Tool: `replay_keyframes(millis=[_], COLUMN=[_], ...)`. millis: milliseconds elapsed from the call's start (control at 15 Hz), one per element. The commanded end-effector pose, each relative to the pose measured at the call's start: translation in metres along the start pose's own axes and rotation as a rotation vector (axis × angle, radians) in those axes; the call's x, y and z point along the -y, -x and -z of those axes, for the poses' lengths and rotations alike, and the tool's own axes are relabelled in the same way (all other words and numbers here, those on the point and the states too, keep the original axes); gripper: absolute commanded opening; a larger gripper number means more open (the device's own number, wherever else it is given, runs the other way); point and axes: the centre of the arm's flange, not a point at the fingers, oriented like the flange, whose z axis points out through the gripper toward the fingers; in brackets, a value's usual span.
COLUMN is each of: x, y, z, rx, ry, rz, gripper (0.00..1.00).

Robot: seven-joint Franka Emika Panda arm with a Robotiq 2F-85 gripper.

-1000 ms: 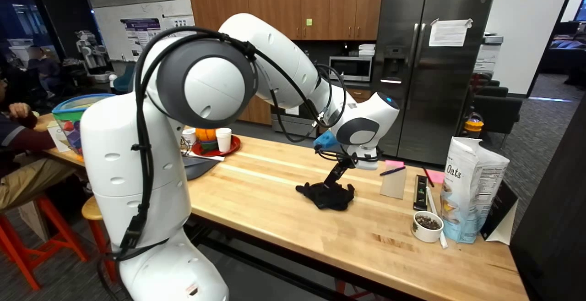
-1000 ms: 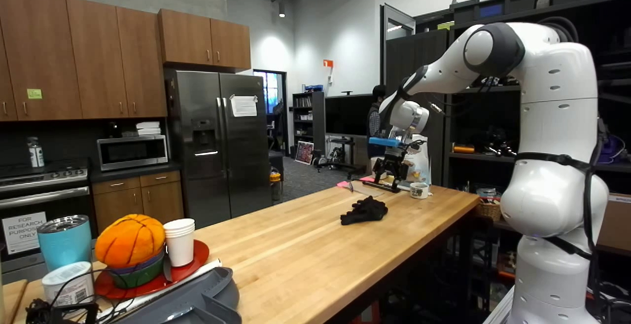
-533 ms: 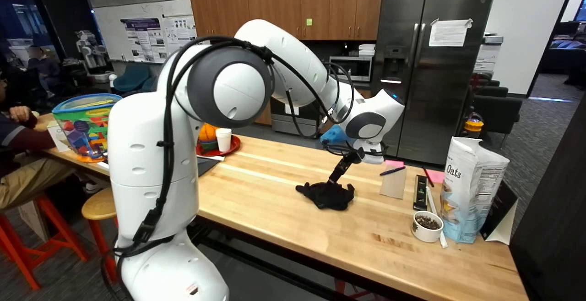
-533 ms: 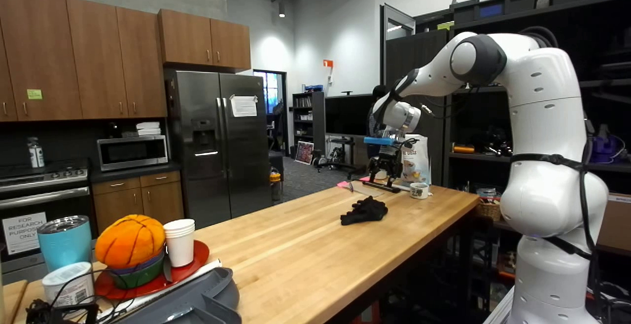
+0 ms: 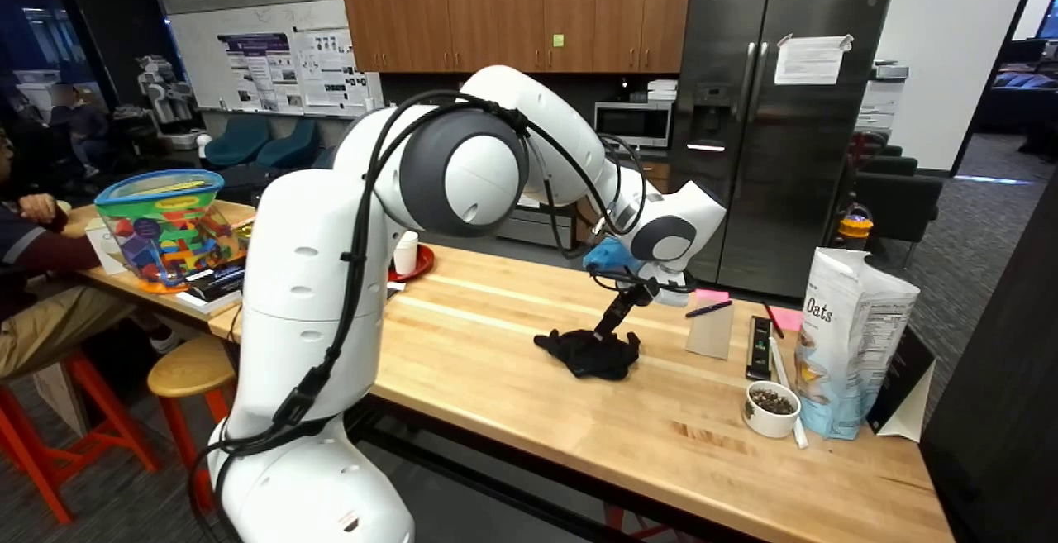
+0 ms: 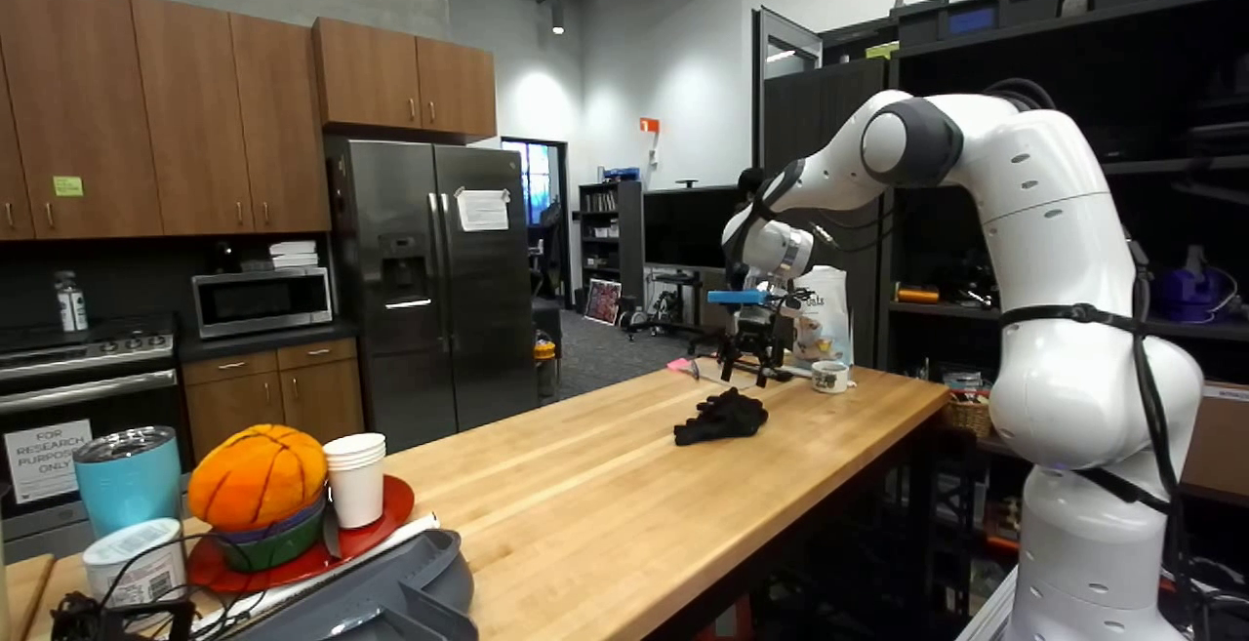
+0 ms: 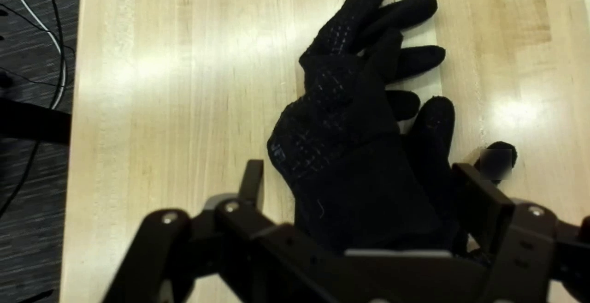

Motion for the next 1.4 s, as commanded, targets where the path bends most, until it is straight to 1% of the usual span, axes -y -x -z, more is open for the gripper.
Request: replay_keyframes(millis=[0, 67, 133, 200, 267, 600, 733, 800, 867, 933, 1200, 1333], x=[0.015, 0.017, 0.018, 0.018, 0.019, 0.019, 0.019, 0.018, 0.017, 0.016, 0.003, -0.007], y=[-0.008, -0.01, -0.011, -0.011, -0.012, -0.012, -0.01, -0.009, -0.007, -0.005, 0.013, 0.031], z=[-0.007, -0.01, -0.012, -0.014, -0.016, -0.017, -0.016, -0.016, -0.014, -0.013, 0.007, 0.029], rx=[0.027, 0.027, 0.027, 0.024, 0.024, 0.017, 0.011, 0.008, 0.002, -0.004, -0.06, -0.102], ry=[0.026, 0.032, 0.037, 0.04, 0.042, 0.042, 0.04, 0.039, 0.037, 0.034, -0.007, -0.05], rz=[0.012, 0.011, 0.013, 0.016, 0.019, 0.025, 0.026, 0.027, 0.029, 0.031, 0.037, 0.05], gripper=[1.0, 1.0, 0.75, 0.74, 0.69, 0.27, 0.14, 0.05, 0.01, 0.0, 0.01, 0.01])
